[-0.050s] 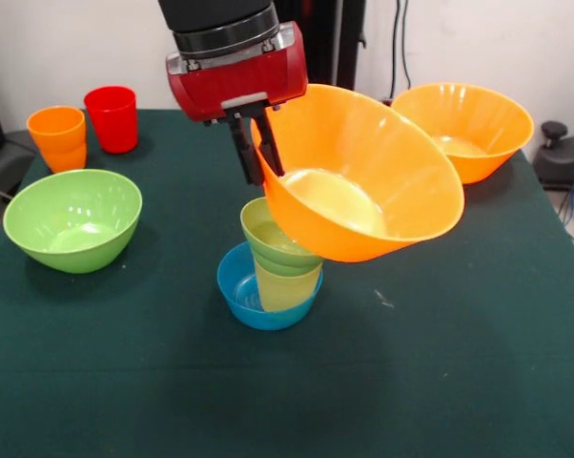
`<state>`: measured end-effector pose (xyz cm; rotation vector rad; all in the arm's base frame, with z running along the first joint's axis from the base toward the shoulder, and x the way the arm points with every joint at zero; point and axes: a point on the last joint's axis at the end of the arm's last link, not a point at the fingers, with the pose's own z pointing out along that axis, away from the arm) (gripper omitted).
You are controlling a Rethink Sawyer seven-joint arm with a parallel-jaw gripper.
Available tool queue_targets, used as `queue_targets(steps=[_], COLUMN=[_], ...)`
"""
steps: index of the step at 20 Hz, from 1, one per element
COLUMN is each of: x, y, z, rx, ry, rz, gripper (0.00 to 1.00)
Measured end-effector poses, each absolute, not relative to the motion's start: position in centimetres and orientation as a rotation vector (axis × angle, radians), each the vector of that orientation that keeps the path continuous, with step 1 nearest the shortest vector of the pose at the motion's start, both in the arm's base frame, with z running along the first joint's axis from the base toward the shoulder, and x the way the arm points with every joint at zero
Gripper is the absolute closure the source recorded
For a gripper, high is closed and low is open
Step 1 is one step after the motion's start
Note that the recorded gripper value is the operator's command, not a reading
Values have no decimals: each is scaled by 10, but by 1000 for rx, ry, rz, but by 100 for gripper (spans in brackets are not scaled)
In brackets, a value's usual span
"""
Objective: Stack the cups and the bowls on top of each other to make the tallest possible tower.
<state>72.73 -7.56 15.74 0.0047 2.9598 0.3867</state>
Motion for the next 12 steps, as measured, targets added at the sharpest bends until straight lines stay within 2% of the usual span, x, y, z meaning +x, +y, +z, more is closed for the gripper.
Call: queue_targets(steps=[12], x=[724], y=[-87], z=[154], rx=[-39], ry=[3016], rz=[312], gripper=[100])
